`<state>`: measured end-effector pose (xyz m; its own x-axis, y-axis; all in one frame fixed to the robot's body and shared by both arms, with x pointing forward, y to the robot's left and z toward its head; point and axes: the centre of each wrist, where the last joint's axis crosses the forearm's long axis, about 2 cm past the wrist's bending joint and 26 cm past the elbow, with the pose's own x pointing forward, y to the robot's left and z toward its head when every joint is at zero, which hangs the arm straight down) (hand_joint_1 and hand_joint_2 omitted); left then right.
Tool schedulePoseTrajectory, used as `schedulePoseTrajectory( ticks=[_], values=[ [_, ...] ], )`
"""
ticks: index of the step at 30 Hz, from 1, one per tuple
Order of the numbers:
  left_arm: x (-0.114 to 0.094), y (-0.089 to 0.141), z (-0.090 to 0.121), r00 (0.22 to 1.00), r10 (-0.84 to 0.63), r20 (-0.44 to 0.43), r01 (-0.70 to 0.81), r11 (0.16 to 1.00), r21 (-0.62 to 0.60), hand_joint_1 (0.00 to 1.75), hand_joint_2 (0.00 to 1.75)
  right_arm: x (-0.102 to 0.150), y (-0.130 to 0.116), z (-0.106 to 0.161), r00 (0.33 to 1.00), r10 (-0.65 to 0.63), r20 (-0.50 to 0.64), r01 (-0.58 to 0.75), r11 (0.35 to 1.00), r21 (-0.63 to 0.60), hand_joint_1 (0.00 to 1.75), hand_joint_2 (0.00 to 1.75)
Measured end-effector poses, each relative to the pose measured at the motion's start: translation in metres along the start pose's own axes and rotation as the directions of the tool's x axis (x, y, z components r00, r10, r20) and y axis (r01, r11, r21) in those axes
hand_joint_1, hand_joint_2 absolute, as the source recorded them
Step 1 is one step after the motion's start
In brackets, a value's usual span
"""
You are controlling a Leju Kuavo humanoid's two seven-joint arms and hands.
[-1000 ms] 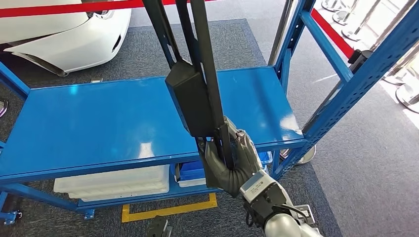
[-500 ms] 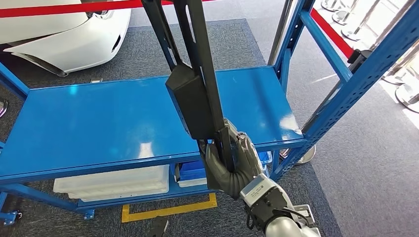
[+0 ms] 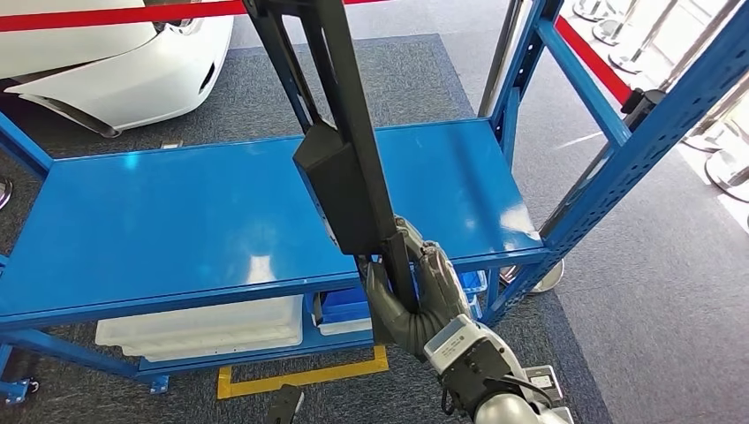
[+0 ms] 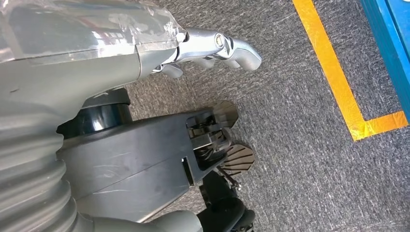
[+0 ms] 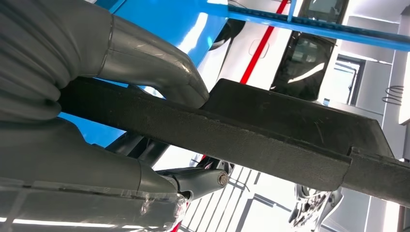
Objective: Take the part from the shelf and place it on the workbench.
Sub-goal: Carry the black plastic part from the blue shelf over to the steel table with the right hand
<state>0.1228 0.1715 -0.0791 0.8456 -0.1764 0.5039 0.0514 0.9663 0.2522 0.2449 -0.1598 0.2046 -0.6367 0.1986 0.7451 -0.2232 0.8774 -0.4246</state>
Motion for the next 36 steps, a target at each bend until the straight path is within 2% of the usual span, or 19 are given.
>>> schedulePoseTrajectory(
  ticks=[36],
  values=[
    [0.0008, -0.0008, 0.0004, 1.000, 0.019, 0.011, -0.019, 1.000, 0.019, 0.00, 1.75, 0.0041, 0.0008, -0.0022, 0.999, -0.031, -0.008, 0.031, 0.998, 0.050, 1.75, 1.75]
  ],
)
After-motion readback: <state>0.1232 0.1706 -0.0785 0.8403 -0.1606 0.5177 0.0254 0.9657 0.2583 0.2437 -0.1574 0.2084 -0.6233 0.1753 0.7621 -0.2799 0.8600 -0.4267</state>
